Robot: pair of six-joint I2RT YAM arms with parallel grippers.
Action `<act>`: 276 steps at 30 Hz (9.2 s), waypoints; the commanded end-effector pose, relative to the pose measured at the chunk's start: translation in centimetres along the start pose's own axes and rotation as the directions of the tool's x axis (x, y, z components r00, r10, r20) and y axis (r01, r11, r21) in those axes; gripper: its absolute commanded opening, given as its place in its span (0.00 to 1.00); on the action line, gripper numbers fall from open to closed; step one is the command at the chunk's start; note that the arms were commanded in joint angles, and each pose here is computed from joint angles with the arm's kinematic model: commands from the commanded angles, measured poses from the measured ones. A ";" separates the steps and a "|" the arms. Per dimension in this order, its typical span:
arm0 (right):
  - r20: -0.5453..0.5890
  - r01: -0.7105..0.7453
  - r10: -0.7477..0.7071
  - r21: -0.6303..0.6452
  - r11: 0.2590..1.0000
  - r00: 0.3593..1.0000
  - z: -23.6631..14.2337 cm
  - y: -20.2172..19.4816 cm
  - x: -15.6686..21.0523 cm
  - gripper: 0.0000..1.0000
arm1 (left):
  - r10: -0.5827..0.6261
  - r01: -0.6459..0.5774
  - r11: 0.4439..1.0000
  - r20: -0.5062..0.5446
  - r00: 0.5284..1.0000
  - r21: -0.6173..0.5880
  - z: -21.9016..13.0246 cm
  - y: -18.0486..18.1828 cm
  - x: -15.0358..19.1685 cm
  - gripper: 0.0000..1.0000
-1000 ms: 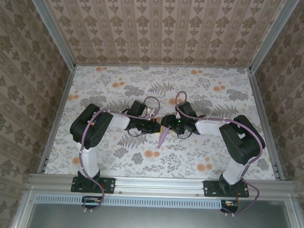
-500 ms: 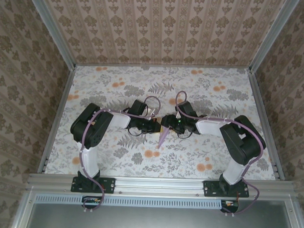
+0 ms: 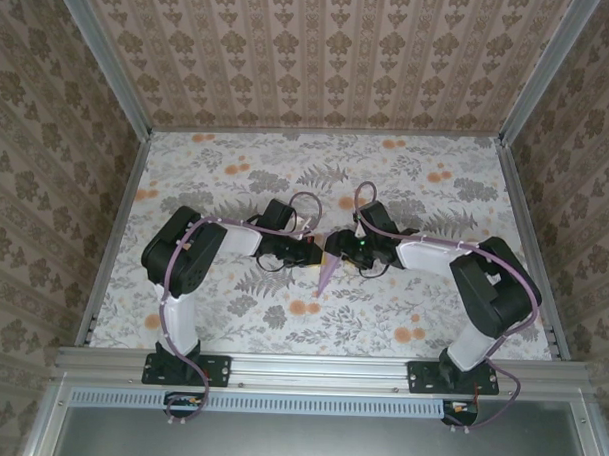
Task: Fold a paper plane with a square sheet of paper (fold left side to right side)
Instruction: Fold the wing for the fifth time at the center of the table.
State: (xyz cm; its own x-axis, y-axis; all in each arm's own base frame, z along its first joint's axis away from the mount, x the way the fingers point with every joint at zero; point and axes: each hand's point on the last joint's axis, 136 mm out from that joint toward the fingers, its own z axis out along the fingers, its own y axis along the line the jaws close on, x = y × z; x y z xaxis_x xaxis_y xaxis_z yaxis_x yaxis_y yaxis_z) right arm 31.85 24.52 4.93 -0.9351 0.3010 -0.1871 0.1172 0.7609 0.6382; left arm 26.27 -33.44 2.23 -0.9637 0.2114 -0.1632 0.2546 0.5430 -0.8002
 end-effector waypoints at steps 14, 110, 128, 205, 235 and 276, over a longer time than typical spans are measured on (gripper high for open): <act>0.024 0.015 -0.014 -0.010 1.000 1.000 0.1 0.8 -2.8 0.05 | -0.057 0.051 0.989 -0.038 0.998 -0.139 1.0 4.4 1.9 0.00; -0.137 -0.035 0.062 0.192 0.981 0.989 3.2 -7.3 2.6 0.00 | -0.061 0.043 0.991 -0.140 0.988 -0.125 0.6 -1.9 5.5 0.19; -0.112 -0.016 0.030 0.122 0.992 0.993 2.9 -5.3 1.6 0.00 | -0.091 0.053 0.976 -0.175 0.980 -0.210 1.0 0.4 7.5 0.18; -0.028 0.135 -0.134 0.045 0.990 0.991 2.0 -3.4 0.0 0.00 | -0.108 0.044 0.952 -0.197 0.974 -0.303 0.9 2.8 9.7 0.08; 0.001 0.086 -0.087 0.060 0.994 0.996 1.9 -5.7 -5.3 0.00 | -0.114 0.049 0.950 -0.195 0.974 -0.309 0.6 3.1 10.1 0.08; 0.050 0.036 -0.038 0.037 0.999 0.998 1.5 -6.8 -10.7 0.00 | -0.100 0.040 0.952 -0.182 0.978 -0.304 0.4 2.5 9.6 0.08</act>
State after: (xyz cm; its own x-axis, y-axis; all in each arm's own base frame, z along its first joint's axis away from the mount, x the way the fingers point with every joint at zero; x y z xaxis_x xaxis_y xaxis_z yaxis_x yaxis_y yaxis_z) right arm 39.26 19.22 1.76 -0.9492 0.2586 -0.1795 0.0782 0.7460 0.6614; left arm 20.60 -33.67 1.79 -0.9520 0.2849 -0.1118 0.2804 0.6651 -0.6921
